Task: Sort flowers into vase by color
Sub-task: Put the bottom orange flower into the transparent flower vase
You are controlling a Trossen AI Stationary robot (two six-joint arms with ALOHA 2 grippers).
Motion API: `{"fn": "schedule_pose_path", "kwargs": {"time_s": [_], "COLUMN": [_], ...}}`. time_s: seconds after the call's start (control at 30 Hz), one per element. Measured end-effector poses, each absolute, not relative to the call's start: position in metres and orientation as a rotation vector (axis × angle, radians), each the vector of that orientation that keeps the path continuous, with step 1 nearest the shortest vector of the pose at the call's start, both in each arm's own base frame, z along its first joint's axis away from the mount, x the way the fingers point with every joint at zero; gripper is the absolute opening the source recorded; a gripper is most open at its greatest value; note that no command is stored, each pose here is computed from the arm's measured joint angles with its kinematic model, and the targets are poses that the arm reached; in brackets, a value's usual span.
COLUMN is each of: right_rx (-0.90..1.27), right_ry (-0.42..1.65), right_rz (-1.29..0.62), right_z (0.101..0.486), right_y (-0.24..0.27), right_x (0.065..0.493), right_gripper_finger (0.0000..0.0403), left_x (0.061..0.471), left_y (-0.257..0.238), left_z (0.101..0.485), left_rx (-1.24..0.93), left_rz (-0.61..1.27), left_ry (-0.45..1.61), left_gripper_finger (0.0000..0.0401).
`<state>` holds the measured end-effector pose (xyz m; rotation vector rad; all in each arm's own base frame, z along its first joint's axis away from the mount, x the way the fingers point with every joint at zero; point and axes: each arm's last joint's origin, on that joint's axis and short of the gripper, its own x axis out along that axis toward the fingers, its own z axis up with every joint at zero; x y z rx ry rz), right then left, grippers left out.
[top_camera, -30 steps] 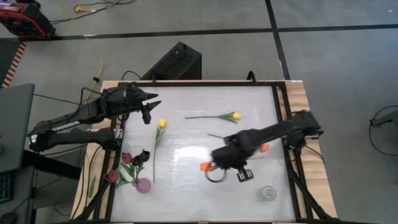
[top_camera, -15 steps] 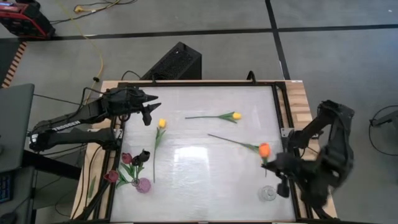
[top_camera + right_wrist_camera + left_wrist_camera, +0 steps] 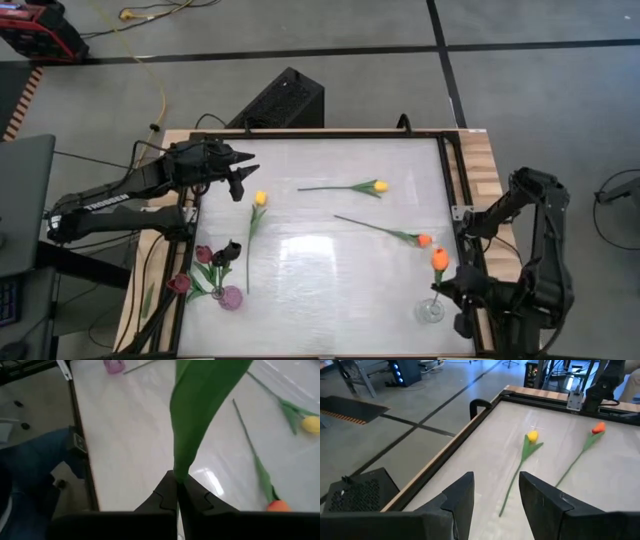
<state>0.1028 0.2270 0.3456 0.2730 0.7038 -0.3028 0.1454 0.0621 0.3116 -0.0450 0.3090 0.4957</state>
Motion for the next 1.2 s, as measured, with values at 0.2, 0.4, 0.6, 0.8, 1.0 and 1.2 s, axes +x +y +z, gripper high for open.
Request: {"fn": "schedule_pose_path", "kwargs": {"time_s": [0.2, 0.4, 0.6, 0.8, 1.0, 1.2], "right_rx": [0.264, 0.299, 0.340, 0.408, 0.345, 0.314], "right_ry": [0.703, 0.696, 0.685, 0.668, 0.679, 0.694], "right_rz": [-0.304, -0.293, -0.275, -0.248, -0.289, -0.341], "right_z": [0.353, 0.361, 0.365, 0.366, 0.352, 0.338], "right_y": [0.216, 0.207, 0.204, 0.211, 0.224, 0.234], "right_x": [0.099, 0.097, 0.096, 0.098, 0.107, 0.110], "right_gripper_finger": [0.0028, 0.0027, 0.0030, 0.0027, 0.0028, 0.0030], "left_x": [0.146, 0.146, 0.147, 0.147, 0.146, 0.146], "left_y": [0.062, 0.062, 0.063, 0.063, 0.063, 0.063], "left_z": [0.312, 0.314, 0.316, 0.317, 0.317, 0.317], "left_rx": [-0.052, -0.061, -0.042, -0.015, 0.013, 0.028], "left_rz": [0.498, 0.501, 0.500, 0.499, 0.520, 0.518], "left_ry": [0.299, 0.283, 0.261, 0.257, 0.263, 0.267], "left_gripper_finger": [0.0146, 0.0146, 0.0146, 0.0146, 0.0146, 0.0146]}}
